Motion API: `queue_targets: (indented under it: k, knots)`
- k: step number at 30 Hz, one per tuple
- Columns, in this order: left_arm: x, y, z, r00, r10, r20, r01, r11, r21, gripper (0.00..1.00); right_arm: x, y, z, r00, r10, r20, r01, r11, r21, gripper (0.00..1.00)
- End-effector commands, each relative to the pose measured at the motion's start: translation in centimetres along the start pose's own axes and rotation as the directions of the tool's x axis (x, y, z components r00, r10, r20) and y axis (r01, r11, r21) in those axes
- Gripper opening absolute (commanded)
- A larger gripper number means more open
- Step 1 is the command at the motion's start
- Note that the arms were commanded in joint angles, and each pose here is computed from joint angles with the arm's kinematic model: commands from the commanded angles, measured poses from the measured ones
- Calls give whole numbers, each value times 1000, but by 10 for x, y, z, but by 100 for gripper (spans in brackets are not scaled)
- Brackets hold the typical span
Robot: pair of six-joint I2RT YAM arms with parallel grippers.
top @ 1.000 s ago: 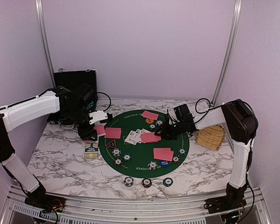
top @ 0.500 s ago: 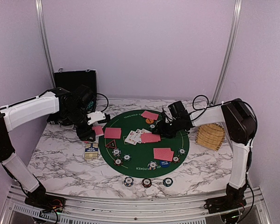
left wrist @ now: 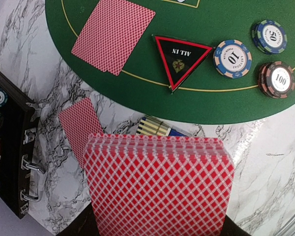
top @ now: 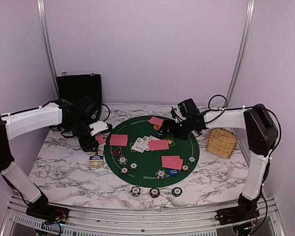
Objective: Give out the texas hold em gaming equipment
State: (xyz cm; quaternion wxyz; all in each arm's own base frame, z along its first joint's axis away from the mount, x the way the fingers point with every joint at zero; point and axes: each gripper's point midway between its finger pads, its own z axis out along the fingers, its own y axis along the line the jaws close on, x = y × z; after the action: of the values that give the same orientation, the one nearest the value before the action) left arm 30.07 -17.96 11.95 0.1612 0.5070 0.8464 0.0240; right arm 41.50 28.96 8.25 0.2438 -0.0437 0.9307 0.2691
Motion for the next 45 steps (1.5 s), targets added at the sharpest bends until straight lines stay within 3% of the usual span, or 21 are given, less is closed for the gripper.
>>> queue_targets:
  k: [1, 14, 37, 45]
  knots:
    - [8, 23, -6, 996, -78, 34, 80, 994, -80, 0, -23, 19, -37, 996, -28, 88, 28, 1000, -7, 99]
    - [79, 77, 34, 937, -349, 23, 346, 918, -193, 0, -13, 20, -63, 992, 2, 126, 1, 1000, -25, 99]
    - [101, 51, 89, 922, -386, -18, 384, 920, -77, 0, 4, 11, -72, 992, 35, 118, -33, 999, -15, 99]
    - [104, 44, 98, 921, -388, -41, 386, 921, -59, 22, 6, 11, -78, 991, 37, 125, -35, 999, -18, 99]
